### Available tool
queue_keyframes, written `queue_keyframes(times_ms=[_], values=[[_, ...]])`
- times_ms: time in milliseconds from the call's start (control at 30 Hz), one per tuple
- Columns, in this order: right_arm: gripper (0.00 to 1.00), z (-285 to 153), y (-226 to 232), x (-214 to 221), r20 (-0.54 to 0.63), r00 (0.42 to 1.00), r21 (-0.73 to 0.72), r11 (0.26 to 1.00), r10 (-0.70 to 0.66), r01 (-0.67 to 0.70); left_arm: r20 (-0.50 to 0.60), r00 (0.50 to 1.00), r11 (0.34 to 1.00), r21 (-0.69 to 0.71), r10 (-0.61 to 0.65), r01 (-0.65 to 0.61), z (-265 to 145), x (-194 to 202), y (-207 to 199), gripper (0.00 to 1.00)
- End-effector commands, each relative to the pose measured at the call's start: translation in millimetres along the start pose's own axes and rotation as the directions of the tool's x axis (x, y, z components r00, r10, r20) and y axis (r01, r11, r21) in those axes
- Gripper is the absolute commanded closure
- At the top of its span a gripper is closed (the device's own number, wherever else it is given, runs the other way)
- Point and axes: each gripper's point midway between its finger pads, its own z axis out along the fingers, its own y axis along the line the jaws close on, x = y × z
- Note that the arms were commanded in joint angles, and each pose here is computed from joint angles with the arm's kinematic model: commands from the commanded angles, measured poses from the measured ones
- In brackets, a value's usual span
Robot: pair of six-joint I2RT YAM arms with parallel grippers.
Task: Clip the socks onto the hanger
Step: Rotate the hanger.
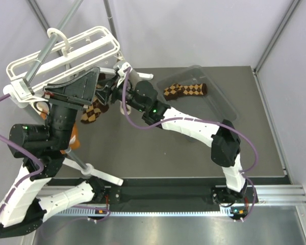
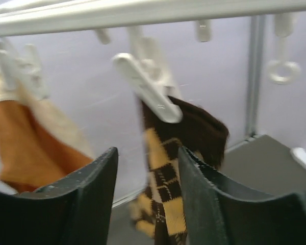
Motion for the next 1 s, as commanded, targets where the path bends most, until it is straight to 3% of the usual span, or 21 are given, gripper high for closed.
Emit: queue_keyframes(times_ms=[0,167,333,533,800,833,967], values=[[0.52,6.0,-46.3,-46.1,0.158,0.984,0.199,0.979,-0.082,0.050,-0.003,1.000,1.000,-0.004,-0.008,0.008,1.0,3.4,1.7,0.36],[0.60,4.4,-101.8,-50.6,0.165,0.983,0.275,0.961,-0.081,0.033,-0.018,1.000,0.999,-0.043,0.012,-0.013,-4.5,7.2,12.6,0.36],[0.60,-0.8,-147.0,-54.6,0.117,0.987,0.304,0.950,-0.113,0.073,-0.022,0.998,0.995,-0.077,0.058,-0.060,-9.1,6.1,21.9,0.36],[0.60,-10.5,-161.1,-51.2,0.011,0.986,0.271,0.950,-0.166,0.156,-0.060,0.987,0.983,-0.100,0.151,-0.156,-4.5,11.7,28.7,0.37],[0.37,-47.8,-116.3,-51.3,-0.179,0.974,0.177,0.970,-0.136,0.168,-0.105,0.961,0.964,-0.051,0.256,-0.262,18.1,26.5,21.7,0.36],[0.34,-55.9,-100.8,-70.1,-0.165,0.973,0.161,0.969,-0.163,0.189,-0.111,0.960,0.965,-0.034,0.256,-0.261,20.2,29.0,18.5,0.36],[0.16,-77.0,-64.8,-69.9,-0.158,0.976,0.089,0.982,-0.150,0.166,-0.108,0.962,0.967,-0.020,0.252,-0.255,26.9,32.4,14.8,0.36]])
